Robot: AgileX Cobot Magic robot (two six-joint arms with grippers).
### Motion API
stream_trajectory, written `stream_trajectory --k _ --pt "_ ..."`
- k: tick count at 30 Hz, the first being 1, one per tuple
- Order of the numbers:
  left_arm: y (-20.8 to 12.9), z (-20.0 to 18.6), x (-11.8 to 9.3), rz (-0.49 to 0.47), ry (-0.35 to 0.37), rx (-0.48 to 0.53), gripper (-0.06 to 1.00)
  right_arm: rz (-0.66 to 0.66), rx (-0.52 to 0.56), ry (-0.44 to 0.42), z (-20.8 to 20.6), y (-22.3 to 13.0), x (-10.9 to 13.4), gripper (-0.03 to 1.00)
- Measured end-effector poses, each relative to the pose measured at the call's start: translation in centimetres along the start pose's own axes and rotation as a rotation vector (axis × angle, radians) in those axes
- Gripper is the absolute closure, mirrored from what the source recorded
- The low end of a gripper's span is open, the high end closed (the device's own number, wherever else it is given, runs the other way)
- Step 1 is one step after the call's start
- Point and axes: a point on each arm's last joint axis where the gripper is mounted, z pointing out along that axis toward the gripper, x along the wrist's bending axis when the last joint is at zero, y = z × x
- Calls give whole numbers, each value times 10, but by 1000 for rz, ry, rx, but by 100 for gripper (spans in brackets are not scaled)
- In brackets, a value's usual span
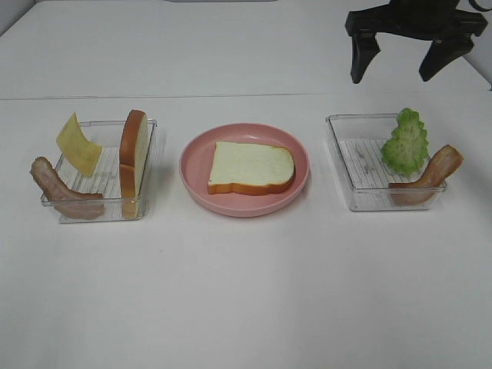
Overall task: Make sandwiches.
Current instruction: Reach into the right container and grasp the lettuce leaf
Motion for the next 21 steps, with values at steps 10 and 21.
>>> stream_trajectory --k 10,21 --pt "0 0 0 0 1 0 -5 103 81 -5 32 3 -46 3" --pt "0 0 0 1 3 0 -5 99 77 -12 63 29 -47 3"
